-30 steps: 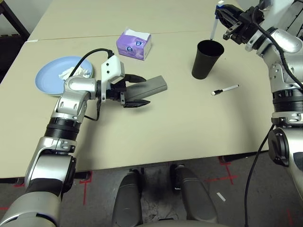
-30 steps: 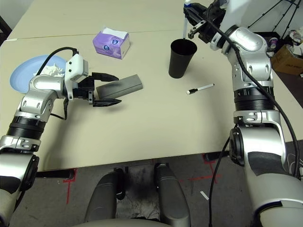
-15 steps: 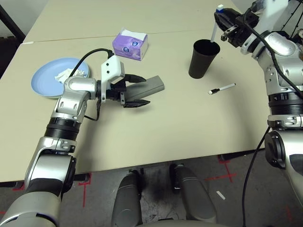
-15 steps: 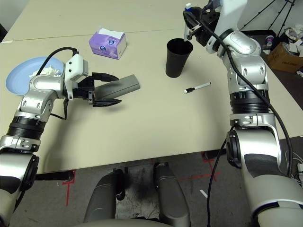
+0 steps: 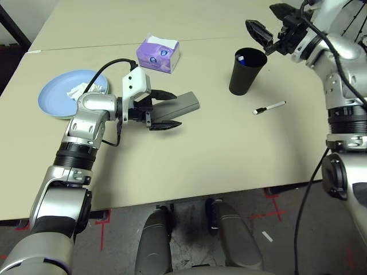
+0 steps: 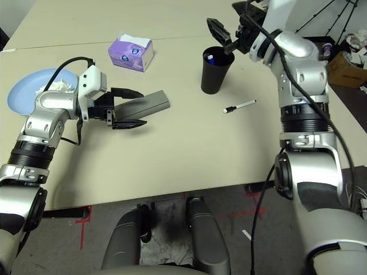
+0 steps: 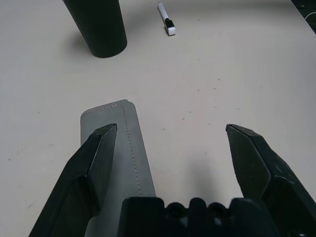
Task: Organize and tidy the items on the table.
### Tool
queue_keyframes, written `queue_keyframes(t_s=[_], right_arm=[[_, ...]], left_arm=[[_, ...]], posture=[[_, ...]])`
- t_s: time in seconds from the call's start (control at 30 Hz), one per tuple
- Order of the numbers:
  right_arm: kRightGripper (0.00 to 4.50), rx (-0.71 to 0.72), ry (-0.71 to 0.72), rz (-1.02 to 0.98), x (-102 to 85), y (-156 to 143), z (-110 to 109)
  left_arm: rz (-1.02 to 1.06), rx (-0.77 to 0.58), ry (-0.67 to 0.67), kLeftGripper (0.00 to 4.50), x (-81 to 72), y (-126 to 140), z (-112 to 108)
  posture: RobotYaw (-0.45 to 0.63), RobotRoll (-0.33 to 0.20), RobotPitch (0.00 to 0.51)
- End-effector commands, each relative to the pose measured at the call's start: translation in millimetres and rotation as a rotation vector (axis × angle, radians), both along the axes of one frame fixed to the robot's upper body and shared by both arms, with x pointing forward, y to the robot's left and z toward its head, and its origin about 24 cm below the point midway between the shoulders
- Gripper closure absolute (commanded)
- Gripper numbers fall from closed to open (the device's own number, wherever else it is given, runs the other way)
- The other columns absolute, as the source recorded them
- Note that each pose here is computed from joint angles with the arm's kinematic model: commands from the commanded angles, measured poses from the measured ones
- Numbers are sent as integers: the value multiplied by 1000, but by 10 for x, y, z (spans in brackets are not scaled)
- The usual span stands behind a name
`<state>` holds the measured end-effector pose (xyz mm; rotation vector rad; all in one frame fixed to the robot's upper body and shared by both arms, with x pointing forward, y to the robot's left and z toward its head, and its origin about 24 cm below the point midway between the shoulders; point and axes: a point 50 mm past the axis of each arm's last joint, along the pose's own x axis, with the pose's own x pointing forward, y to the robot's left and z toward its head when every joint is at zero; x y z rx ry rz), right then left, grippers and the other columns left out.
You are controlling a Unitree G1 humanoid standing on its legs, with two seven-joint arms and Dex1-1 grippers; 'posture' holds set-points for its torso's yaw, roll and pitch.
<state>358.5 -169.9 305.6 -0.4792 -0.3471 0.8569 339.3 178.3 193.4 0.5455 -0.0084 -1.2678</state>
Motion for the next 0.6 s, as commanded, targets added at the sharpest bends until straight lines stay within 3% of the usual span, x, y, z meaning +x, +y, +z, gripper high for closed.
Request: queue_keyframes(t_s=[0.03,0.23,0.6], right_arm=[[35,-205,35,249,-153,124,-102],[35,-489,174,368,-244,96,-321],[35,-956,388,289,2,-95,-546]], left_arm=[[-2,10,7,0,-28,2,-39],[-2,8,5,0,-34,-3,-36],[1,5,6,0,-59,-10,-50]], posture=[[-88,0,175],[-82,0,174],[-68,0,187]])
